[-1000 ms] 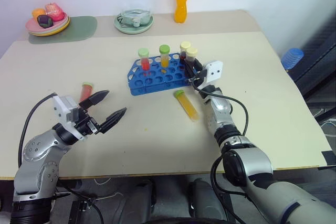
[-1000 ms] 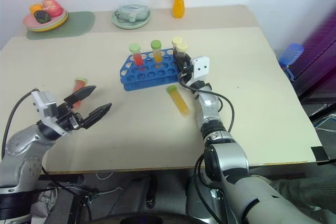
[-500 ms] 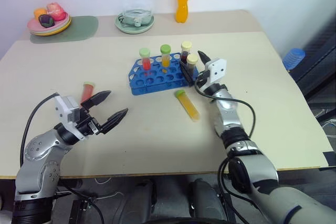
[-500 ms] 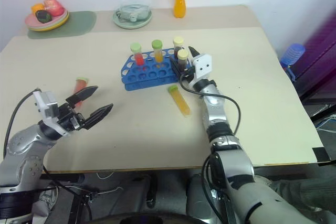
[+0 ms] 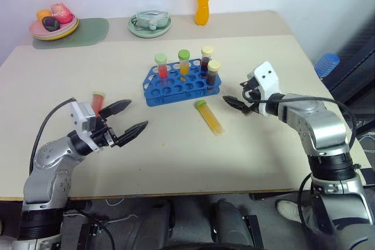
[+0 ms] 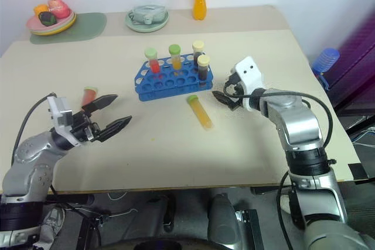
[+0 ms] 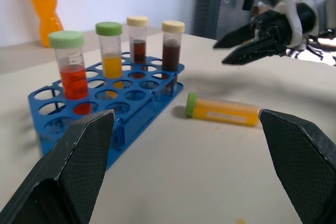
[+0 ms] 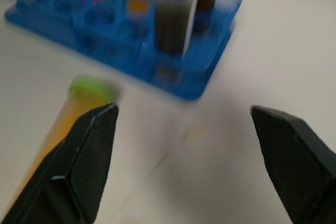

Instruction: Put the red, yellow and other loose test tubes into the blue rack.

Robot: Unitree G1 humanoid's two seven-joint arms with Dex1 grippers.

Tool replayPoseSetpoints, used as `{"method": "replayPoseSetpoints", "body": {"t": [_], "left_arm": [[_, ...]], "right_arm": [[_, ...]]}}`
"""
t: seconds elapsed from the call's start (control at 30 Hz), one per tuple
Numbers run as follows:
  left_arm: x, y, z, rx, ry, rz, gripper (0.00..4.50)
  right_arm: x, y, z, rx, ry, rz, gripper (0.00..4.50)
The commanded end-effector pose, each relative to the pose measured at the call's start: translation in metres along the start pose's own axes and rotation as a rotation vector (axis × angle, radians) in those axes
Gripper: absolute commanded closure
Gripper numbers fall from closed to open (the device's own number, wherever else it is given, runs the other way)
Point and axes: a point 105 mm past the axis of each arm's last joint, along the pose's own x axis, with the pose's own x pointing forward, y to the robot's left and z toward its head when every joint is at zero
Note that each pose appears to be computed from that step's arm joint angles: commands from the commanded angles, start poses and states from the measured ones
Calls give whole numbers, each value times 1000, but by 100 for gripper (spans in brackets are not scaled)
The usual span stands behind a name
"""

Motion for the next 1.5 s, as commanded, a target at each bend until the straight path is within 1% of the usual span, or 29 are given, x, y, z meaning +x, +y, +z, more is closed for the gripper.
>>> {"method": "replayPoseSetpoints", "body": {"t": [0.03, 0.2, 0.3, 0.4, 0.83, 1.0, 1.27, 1.37, 1.5], "left_arm": [[3, 0, 4, 37, 5, -34, 0], [5, -1, 2, 37, 13, -55, 0], [5, -3, 1, 36, 16, -58, 0], [4, -4, 1, 32, 18, -63, 0], [-1, -5, 1, 31, 32, -68, 0], [-4, -6, 1, 29, 38, -63, 0], [-7, -8, 0, 23, 39, -51, 0], [-7, -9, 0, 21, 39, -48, 0], [-7, -8, -1, 20, 38, -42, 0]], "right_arm": [[-2, 14, 13, -16, 121, 38, 39], [4, 31, 23, 44, 201, 63, 39], [7, 37, 22, 52, 252, 53, 39], [12, 40, 22, 83, 268, 35, 39], [34, 43, 11, 134, 357, -34, 39], [37, 48, 4, 105, 399, -24, 39], [45, 54, -2, 107, 427, -7, 39], [49, 51, -2, 108, 428, -17, 119], [54, 49, -1, 105, 427, -24, 316]]}}
